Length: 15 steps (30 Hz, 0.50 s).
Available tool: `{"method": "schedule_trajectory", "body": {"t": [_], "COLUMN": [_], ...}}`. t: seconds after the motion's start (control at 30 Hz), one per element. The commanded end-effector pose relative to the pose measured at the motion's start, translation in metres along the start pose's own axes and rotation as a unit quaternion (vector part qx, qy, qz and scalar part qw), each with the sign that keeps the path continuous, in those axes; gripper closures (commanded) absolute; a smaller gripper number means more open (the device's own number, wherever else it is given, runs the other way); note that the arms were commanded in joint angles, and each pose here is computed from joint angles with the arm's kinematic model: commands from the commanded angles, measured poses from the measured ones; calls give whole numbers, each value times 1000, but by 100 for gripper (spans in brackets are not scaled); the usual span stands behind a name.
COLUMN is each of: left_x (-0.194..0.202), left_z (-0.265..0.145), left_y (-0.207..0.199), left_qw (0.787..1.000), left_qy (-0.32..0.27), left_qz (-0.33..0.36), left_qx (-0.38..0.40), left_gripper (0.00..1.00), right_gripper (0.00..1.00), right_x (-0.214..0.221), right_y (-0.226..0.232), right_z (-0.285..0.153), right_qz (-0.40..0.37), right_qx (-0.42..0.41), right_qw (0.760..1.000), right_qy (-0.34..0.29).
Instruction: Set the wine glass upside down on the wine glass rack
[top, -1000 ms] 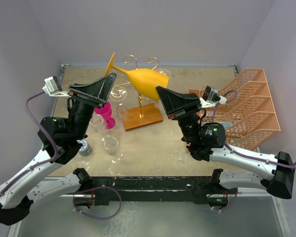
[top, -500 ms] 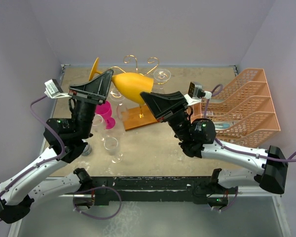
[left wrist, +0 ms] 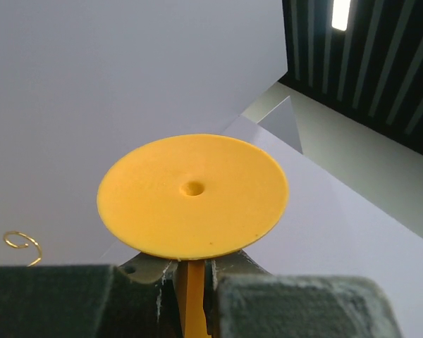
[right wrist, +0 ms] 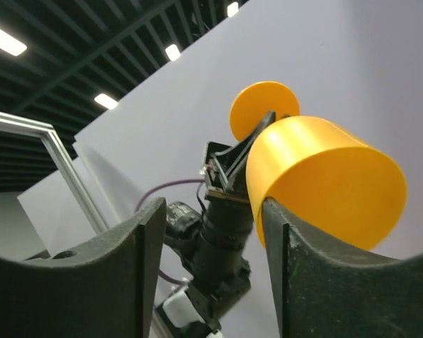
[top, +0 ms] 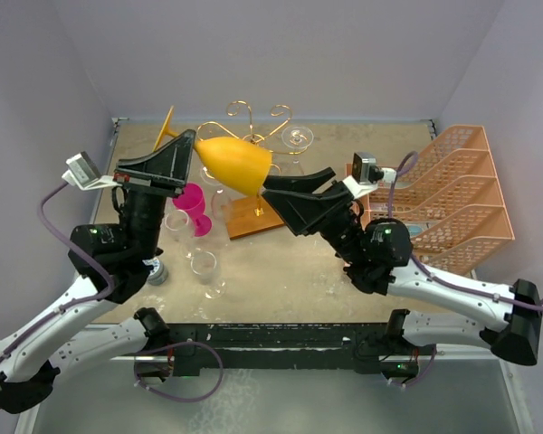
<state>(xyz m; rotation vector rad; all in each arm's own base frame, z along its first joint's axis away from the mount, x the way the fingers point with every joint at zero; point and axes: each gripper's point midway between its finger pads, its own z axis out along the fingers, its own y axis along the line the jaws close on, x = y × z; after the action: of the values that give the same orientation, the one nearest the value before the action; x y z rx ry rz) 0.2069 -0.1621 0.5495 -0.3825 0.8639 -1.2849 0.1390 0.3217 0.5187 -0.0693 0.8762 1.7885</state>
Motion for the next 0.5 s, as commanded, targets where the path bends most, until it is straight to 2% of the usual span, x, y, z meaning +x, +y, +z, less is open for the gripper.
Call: {"method": "schedule_trajectory", "body": {"t": [0.0, 0.17, 0.23, 0.33, 0.47], "left_x": [-36, -43, -45, -40, -39], "left_z": [1, 1, -1, -7, -17], "left_y": [-12, 3, 9, 7, 6], "left_qw": [995, 977, 966, 944, 919], "left_qy": [-20, 16, 30, 67, 100], "left_qz": [93, 202, 245, 318, 380], "left_qx": [-12, -67, -79, -49, -23], "left_gripper": [100, 100, 100, 100, 100], "right_gripper": [38, 36, 36, 36, 37], "right_x": [-15, -35, -55, -68, -65], "right_y": [-2, -25, -12, 0, 8], "right_z": [-15, -23, -14, -1, 25], "right_qz": [-41, -100, -119, -138, -146], "right_qx": [35, 125, 122, 116, 109], "right_qw": [999, 987, 985, 983, 983], "right_qy": [-2, -12, -34, -39, -17]}}
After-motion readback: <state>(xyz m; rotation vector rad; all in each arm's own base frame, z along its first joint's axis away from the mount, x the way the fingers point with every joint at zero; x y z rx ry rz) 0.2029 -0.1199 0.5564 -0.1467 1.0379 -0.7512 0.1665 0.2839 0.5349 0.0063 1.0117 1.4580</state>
